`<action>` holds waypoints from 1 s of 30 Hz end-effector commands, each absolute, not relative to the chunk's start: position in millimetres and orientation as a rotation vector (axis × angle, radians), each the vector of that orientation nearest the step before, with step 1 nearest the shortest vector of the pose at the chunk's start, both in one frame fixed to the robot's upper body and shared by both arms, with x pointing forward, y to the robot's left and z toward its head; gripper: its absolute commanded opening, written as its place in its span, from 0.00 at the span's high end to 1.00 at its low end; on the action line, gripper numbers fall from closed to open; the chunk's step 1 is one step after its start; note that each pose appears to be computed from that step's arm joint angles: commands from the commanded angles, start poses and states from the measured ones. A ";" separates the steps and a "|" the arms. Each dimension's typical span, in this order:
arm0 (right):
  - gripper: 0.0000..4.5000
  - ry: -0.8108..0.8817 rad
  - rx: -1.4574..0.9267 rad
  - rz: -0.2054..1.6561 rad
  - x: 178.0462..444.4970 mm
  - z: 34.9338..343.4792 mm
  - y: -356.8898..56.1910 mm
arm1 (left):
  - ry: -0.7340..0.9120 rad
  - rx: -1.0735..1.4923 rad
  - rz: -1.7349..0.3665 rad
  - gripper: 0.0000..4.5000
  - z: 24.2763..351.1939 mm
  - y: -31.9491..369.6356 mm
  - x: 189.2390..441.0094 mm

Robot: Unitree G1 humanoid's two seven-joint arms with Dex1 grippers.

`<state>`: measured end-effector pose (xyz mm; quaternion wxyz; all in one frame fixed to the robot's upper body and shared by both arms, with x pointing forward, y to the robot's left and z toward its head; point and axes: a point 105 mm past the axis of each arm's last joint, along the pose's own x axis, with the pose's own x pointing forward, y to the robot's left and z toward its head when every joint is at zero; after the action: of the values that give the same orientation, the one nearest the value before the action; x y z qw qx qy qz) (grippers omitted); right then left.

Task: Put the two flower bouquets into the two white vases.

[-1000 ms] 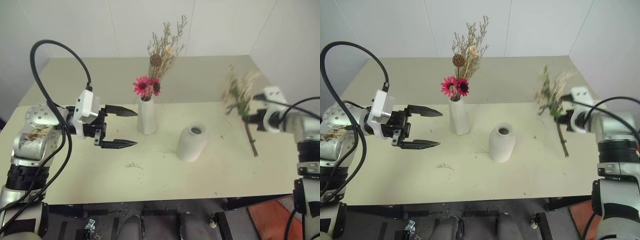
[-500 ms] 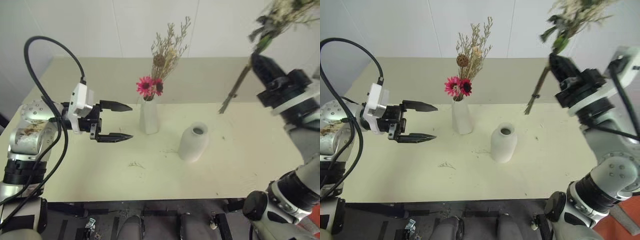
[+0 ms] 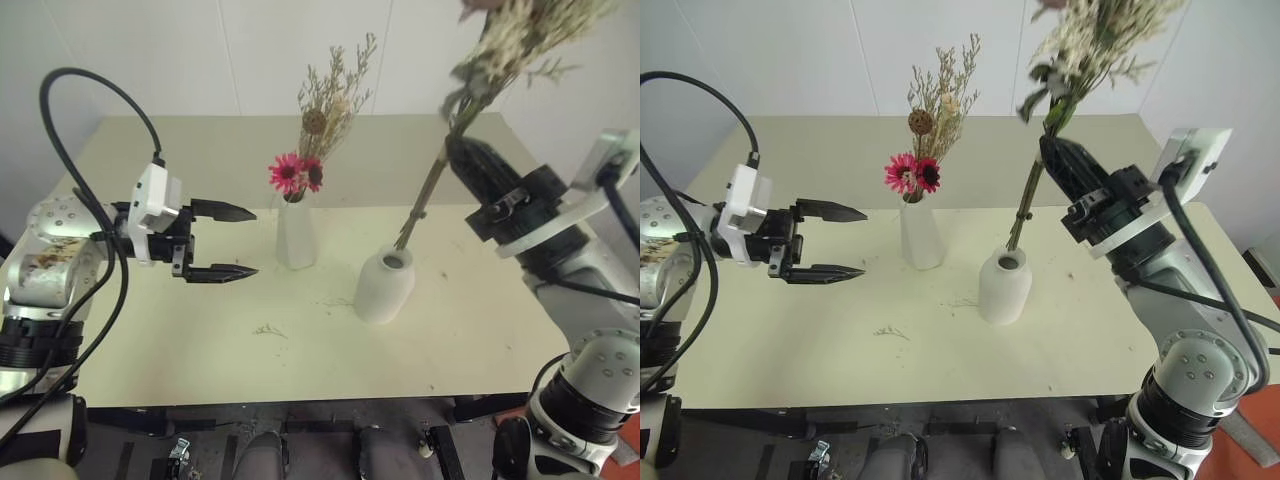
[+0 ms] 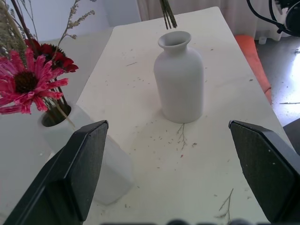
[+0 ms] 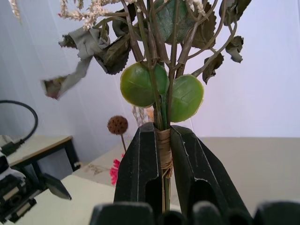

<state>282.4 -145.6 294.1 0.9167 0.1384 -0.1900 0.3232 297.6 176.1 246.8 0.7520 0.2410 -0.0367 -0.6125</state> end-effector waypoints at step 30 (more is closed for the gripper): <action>0.39 -0.475 0.121 0.702 263.9 245.7 -121.6 | -0.148 0.559 -1.321 0.00 257.9 170.7 293.0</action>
<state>276.8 -121.6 229.7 0.9214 0.0710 -0.1935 0.3295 294.2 171.0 246.4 0.7549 0.2432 -0.0442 -0.6075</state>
